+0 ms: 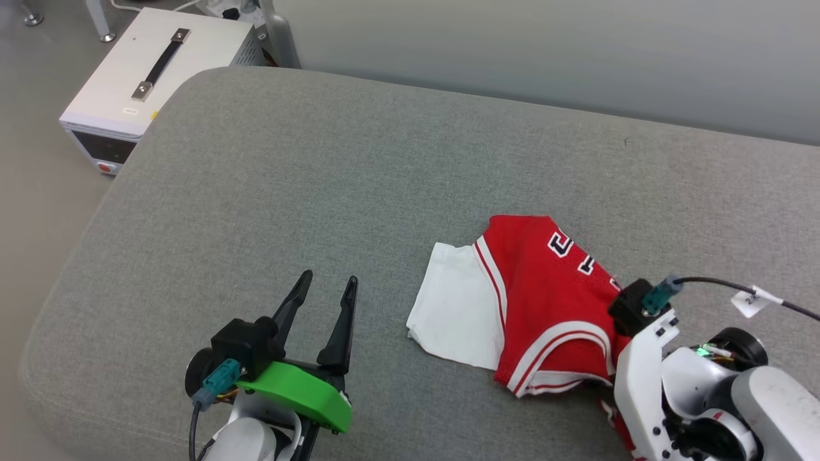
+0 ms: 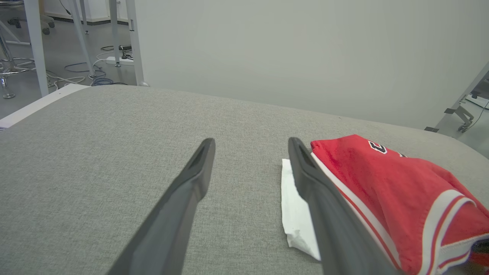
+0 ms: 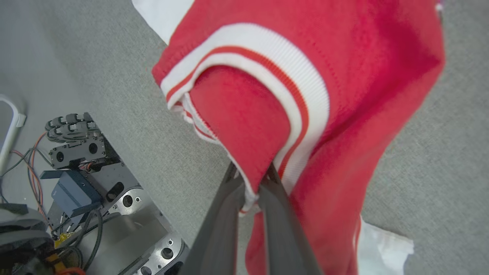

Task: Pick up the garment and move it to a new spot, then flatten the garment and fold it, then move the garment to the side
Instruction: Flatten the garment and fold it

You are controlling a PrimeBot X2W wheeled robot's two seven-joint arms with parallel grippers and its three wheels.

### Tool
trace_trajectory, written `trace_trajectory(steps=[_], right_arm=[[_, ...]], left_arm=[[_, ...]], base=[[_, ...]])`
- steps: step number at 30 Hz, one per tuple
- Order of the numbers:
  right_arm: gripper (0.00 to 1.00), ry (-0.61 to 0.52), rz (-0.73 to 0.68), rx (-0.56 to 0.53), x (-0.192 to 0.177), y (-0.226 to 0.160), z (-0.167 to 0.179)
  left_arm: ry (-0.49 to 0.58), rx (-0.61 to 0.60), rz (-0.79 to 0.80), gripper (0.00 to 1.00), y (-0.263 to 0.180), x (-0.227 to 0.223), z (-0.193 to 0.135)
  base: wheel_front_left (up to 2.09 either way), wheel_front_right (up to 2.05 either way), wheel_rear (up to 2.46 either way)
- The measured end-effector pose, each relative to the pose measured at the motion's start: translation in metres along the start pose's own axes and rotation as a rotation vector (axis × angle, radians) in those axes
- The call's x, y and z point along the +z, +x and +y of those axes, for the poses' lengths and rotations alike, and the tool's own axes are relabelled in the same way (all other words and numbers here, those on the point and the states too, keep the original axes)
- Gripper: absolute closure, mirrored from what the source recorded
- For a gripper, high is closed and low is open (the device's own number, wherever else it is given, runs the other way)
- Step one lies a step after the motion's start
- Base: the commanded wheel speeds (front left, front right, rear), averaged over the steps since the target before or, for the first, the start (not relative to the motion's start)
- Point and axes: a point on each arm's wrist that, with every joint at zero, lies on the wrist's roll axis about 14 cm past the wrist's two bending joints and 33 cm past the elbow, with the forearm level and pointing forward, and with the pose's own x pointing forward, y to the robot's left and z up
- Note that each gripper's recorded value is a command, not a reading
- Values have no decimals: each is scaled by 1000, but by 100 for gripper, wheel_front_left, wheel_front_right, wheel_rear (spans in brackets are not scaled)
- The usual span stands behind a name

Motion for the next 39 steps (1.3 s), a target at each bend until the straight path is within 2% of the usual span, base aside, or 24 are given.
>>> trace_trajectory(steps=[7,8,9,14,20,23,27,32,39], right_arm=[[100,18,55,69,-26,13,32],[53,9,53,67,-28,16,33],[0,2,50,59,-28,17,32],[0,18,11,73,-20,18,34],[0,70,-65,57,12,-9,16],[0,104,-82,17,25,-25,-5],[0,83,-62,-109,37,-37,-43],[0,55,1,-159,43,-22,-64],[0,-21,136,-168,33,16,-77]], left_arm=[[1,-10,-11,0,-1,4,-3],[1,-10,-10,0,-2,3,-3],[1,-9,-8,0,-2,3,-3],[1,-4,-5,0,-5,2,-1],[-1,5,-6,0,-9,2,0],[-1,11,-5,0,-10,2,2],[-5,16,9,0,-9,-3,2],[-9,31,24,0,-4,-7,6],[-13,67,43,0,0,-13,15]], base=[[0,0,0],[0,0,0],[0,0,0],[0,0,0],[0,0,0],[0,0,0],[0,0,0],[0,0,0],[0,0,0]])
